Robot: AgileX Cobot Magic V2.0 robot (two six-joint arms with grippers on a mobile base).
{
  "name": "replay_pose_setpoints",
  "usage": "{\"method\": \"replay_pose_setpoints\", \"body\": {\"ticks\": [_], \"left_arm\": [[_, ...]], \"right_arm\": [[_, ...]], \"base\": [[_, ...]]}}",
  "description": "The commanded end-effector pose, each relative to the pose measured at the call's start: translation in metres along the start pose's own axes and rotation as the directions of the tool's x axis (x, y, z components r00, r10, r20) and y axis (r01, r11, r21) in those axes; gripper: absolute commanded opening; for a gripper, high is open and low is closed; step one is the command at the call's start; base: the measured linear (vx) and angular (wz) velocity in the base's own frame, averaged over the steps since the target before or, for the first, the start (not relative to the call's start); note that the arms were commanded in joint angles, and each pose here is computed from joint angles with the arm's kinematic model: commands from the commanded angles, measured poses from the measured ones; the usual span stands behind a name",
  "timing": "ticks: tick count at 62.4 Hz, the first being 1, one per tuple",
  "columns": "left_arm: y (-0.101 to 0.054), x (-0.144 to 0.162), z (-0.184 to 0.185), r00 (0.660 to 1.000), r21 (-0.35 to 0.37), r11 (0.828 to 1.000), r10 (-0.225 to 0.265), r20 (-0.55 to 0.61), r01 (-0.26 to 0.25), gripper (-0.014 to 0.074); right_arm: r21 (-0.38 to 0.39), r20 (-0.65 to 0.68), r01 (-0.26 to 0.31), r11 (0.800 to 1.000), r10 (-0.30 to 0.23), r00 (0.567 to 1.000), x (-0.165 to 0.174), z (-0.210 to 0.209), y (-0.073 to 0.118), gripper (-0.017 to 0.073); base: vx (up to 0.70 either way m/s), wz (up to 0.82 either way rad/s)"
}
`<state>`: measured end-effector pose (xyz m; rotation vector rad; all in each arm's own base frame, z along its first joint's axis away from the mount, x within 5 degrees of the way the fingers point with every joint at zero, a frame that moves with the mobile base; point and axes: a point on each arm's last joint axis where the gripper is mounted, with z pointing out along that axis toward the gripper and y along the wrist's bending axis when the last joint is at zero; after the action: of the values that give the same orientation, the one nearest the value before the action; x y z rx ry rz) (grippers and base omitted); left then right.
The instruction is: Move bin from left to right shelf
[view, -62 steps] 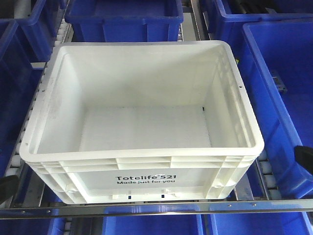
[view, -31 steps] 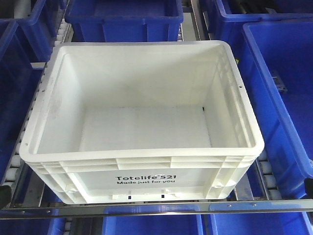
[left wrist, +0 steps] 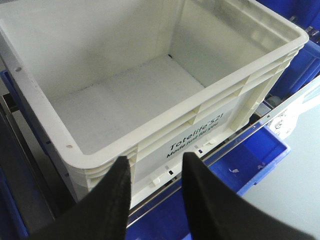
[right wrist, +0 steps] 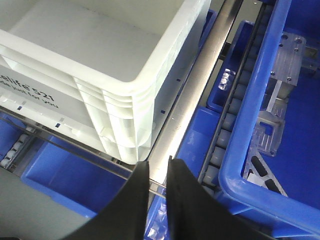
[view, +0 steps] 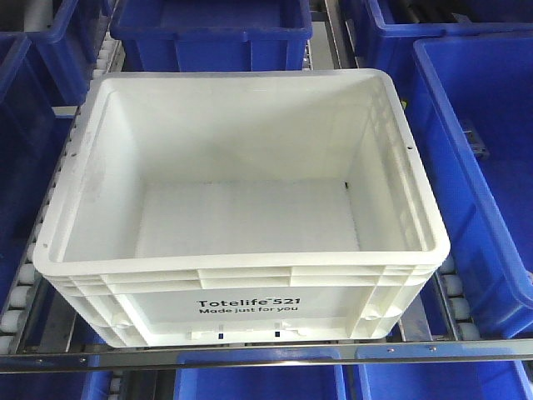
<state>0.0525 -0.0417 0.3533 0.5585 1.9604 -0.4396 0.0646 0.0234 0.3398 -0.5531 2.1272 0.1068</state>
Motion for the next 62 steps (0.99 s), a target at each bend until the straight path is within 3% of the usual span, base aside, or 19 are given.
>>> {"method": "replay_pose_setpoints", "body": {"ticks": [1, 15, 46, 49, 54, 62], "left_arm": [[0.000, -0.013, -0.003, 0.996, 0.001, 1.000, -0.018, 0.090, 0.018, 0.0136], [-0.001, -0.012, -0.003, 0.996, 0.003, 1.000, -0.019, 0.085, 0.019, 0.0052], [0.000, -0.010, -0.006, 0.995, -0.007, 1.000, -0.008, 0.103, 0.008, 0.0053], [0.003, -0.007, -0.010, 0.992, -0.058, 0.998, 0.024, 0.125, -0.017, 0.0053], [0.009, 0.007, -0.011, 0.981, -0.153, 0.988, 0.042, 0.188, -0.013, 0.0053], [0.019, 0.035, -0.005, 0.932, -0.317, 0.948, 0.082, 0.354, 0.037, 0.0054]], "right_arm": [[0.014, 0.073, 0.011, 1.000, -0.012, 0.997, -0.011, -0.004, -0.002, -0.0015], [0.014, 0.072, 0.011, 1.000, -0.012, 0.997, -0.010, -0.004, -0.002, -0.0008], [0.014, 0.072, 0.011, 1.000, -0.012, 0.997, -0.010, -0.004, -0.002, -0.0008], [0.014, 0.072, 0.011, 1.000, -0.012, 0.997, -0.010, -0.004, -0.002, -0.0008], [0.017, 0.071, 0.013, 1.000, -0.014, 0.997, -0.010, -0.004, -0.002, -0.0008], [0.014, 0.072, 0.012, 1.000, -0.013, 0.997, -0.010, -0.004, -0.002, -0.0008]], "base": [[0.00, 0.00], [0.00, 0.00], [0.00, 0.00], [0.00, 0.00], [0.00, 0.00], [0.00, 0.00]]}}
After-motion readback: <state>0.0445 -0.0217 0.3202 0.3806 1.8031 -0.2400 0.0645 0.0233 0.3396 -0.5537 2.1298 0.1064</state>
